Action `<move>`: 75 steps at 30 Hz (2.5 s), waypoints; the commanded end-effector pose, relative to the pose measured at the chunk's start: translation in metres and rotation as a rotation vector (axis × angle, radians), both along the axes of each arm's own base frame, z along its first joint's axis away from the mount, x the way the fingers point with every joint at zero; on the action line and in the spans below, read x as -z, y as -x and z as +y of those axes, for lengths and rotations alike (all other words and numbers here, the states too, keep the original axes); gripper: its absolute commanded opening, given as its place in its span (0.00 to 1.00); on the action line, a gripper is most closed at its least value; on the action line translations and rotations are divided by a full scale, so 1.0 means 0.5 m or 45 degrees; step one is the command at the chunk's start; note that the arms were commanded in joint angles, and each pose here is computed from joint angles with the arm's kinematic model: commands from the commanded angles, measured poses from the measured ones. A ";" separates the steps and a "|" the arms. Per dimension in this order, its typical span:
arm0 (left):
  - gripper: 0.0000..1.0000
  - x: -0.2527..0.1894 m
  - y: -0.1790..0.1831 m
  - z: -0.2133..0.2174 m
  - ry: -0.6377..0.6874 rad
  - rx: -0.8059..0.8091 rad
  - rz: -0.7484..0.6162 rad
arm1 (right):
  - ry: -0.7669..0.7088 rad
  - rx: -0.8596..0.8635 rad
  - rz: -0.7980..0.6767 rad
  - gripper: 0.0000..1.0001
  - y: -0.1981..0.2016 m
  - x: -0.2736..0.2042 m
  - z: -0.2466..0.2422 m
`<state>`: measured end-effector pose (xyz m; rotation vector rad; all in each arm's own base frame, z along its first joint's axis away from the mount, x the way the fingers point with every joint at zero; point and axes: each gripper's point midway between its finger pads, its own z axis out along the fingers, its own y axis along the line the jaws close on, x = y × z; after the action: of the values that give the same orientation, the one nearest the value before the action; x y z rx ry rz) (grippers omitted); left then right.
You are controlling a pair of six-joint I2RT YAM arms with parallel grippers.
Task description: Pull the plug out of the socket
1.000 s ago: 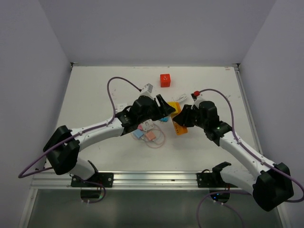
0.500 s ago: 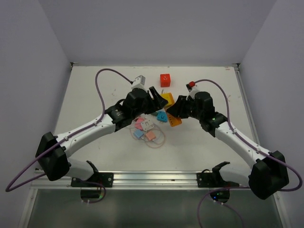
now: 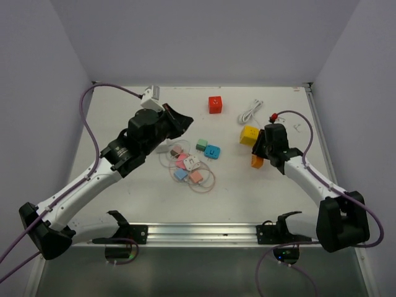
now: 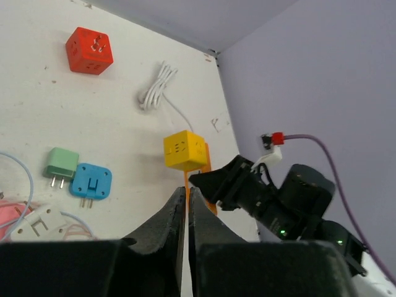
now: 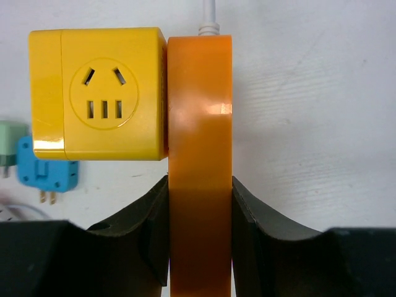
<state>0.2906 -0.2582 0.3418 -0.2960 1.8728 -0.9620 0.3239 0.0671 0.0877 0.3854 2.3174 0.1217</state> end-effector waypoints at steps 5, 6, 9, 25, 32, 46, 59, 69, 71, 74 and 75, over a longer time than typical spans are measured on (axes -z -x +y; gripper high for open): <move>0.67 0.080 0.000 -0.054 -0.013 0.153 0.046 | -0.235 -0.355 -0.413 0.00 -0.022 -0.172 0.107; 0.75 0.074 -0.001 -0.063 0.014 0.171 0.028 | -0.243 -0.372 -0.427 0.00 -0.016 -0.179 0.112; 0.98 0.092 -0.001 -0.093 0.051 0.240 0.049 | -0.291 -0.462 -0.451 0.00 0.002 -0.187 0.136; 0.99 0.262 -0.053 -0.230 0.092 0.393 0.286 | -0.458 -0.690 -0.518 0.00 0.063 -0.216 0.233; 0.93 0.263 -0.060 -0.238 0.161 0.371 0.276 | -0.468 -0.700 -0.519 0.00 0.065 -0.202 0.240; 0.85 0.309 -0.041 -0.269 0.145 0.413 0.347 | -0.458 -0.700 -0.531 0.00 0.069 -0.197 0.246; 0.03 0.294 -0.036 -0.256 0.126 0.403 0.287 | -0.425 -0.725 -0.491 0.30 0.079 -0.189 0.244; 0.00 0.250 -0.014 -0.241 0.159 0.448 0.184 | -0.424 -0.743 -0.373 0.71 0.070 -0.149 0.257; 0.00 0.240 -0.014 -0.239 0.175 0.444 0.164 | -0.430 -0.748 -0.369 0.71 0.068 -0.144 0.260; 0.00 0.228 -0.015 -0.235 0.191 0.433 0.138 | -0.456 -0.785 -0.351 0.71 0.072 -0.143 0.272; 0.00 0.225 -0.016 -0.232 0.194 0.427 0.129 | -0.463 -0.791 -0.345 0.71 0.073 -0.141 0.274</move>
<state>0.2937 -0.3690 0.1618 -0.1691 2.2102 -1.2083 0.2765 0.1928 0.1320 -0.1412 2.1492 0.8021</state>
